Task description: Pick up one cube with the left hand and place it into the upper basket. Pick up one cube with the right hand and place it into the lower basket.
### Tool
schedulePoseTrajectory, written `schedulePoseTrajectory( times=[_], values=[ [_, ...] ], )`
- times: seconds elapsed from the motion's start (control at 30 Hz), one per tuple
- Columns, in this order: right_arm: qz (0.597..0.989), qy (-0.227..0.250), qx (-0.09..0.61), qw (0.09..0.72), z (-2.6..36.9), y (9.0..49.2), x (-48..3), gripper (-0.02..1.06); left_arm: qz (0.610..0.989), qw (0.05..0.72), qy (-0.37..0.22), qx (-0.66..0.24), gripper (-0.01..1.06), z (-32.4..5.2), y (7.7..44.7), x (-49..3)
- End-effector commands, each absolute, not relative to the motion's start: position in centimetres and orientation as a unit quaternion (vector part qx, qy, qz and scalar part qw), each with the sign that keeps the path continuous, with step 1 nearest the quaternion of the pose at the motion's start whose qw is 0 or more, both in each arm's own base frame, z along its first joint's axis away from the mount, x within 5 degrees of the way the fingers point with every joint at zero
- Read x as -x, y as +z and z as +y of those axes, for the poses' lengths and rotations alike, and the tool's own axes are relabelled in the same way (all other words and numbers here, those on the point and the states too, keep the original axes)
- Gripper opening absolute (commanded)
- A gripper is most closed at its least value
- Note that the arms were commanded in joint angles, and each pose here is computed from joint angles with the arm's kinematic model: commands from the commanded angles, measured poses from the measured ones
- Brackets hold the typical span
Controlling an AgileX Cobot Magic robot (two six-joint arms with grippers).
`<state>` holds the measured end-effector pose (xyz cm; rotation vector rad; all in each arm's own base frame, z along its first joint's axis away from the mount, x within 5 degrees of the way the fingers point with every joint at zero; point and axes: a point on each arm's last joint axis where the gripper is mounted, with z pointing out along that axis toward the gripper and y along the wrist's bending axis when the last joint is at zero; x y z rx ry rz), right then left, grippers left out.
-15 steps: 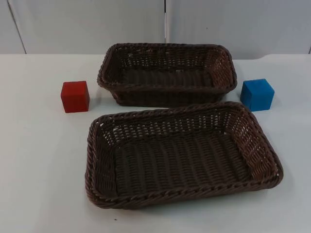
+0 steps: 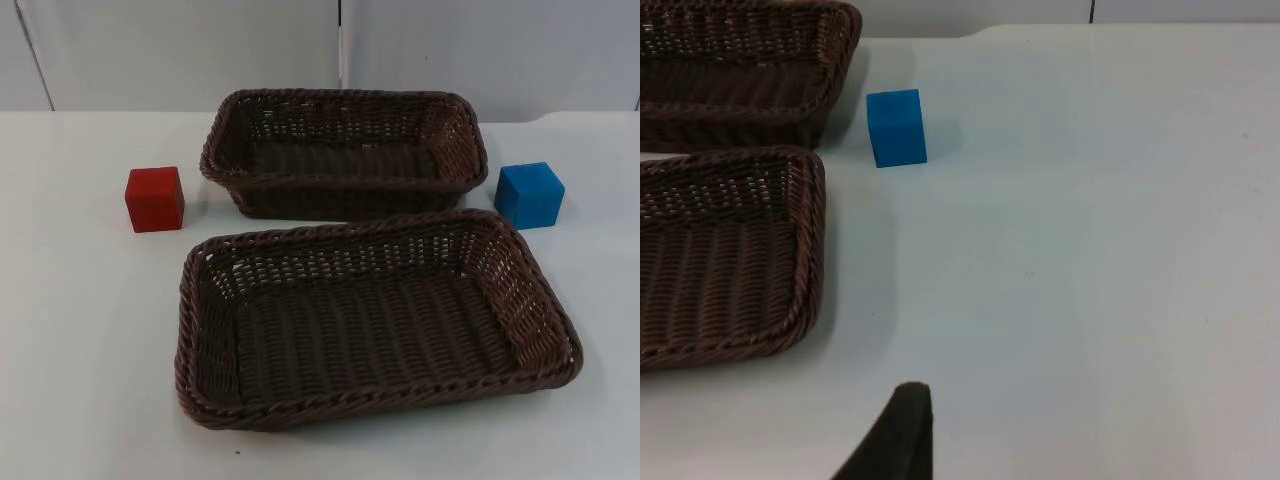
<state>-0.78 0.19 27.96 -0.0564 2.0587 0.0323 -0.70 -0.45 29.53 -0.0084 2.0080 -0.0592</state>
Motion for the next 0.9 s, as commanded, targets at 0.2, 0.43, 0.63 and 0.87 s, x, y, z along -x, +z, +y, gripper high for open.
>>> schedulePoseTrajectory(
  times=[0.2, 0.43, 0.63, 0.87],
  values=[
    [0.854, 0.011, 0.025, 0.520, 0.2, 28.0, 0.8, 1.05, 0.839, 0.543, -0.035, 0.005, 1.05, -0.6, 29.9, 0.5],
    [0.854, 0.011, 0.025, 0.520, 0.2, 28.0, 0.8, 1.05, 0.861, 0.507, -0.029, 0.007, 1.05, -0.5, 30.1, -1.2],
    [0.854, 0.011, 0.025, 0.520, 0.2, 28.0, 0.8, 1.05, 0.873, 0.487, -0.026, 0.007, 1.05, -0.4, 30.3, -3.5],
    [0.854, 0.011, 0.025, 0.520, 0.2, 28.0, 0.8, 1.05, 0.895, 0.446, -0.026, 0.009, 1.05, -0.4, 30.0, -5.8]
  ],
)
